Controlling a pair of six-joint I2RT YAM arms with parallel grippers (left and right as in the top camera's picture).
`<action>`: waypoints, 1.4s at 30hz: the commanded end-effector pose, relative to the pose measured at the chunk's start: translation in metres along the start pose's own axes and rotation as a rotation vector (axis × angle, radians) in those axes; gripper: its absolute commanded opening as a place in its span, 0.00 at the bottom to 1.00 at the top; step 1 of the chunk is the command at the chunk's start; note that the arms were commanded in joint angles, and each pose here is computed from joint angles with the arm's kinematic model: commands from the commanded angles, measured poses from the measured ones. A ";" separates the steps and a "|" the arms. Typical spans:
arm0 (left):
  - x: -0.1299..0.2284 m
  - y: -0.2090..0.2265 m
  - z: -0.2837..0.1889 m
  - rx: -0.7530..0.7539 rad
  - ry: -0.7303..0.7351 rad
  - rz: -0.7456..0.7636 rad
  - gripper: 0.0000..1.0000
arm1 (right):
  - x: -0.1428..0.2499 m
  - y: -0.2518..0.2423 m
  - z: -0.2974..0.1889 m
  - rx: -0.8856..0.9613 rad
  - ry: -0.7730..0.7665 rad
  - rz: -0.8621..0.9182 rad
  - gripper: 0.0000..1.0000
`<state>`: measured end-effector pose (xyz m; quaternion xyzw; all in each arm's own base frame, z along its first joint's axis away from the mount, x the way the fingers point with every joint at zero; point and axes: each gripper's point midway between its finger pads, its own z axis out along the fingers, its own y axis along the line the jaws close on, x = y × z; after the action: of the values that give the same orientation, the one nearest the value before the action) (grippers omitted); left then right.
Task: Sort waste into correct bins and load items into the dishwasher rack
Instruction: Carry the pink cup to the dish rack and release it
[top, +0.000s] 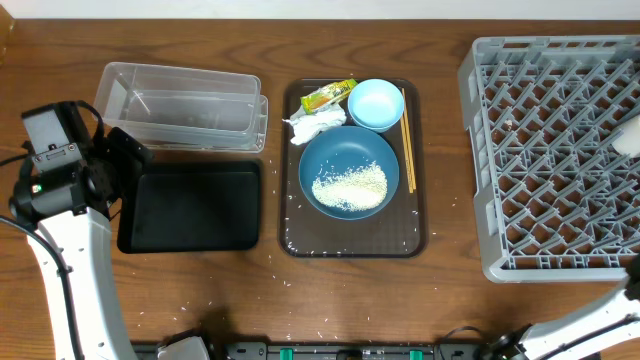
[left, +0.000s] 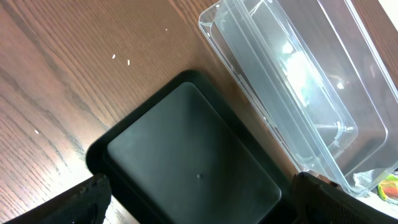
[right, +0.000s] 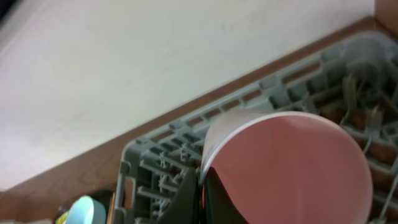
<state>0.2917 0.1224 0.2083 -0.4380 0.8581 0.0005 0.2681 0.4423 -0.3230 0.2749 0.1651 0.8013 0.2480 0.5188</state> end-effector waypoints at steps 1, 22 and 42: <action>-0.007 -0.001 -0.004 -0.001 -0.018 -0.005 0.95 | -0.002 0.006 -0.015 -0.263 -0.038 0.044 0.01; -0.007 -0.001 -0.004 -0.001 -0.018 -0.005 0.95 | 0.079 -0.137 0.028 -0.116 0.015 0.418 0.01; -0.007 -0.001 -0.004 -0.001 -0.018 -0.005 0.95 | 0.034 -0.075 -0.070 0.466 0.027 0.452 0.16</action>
<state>0.2917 0.1225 0.2083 -0.4380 0.8580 0.0007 0.2681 0.3779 -0.3853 0.1702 0.4499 0.7873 0.2307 0.3529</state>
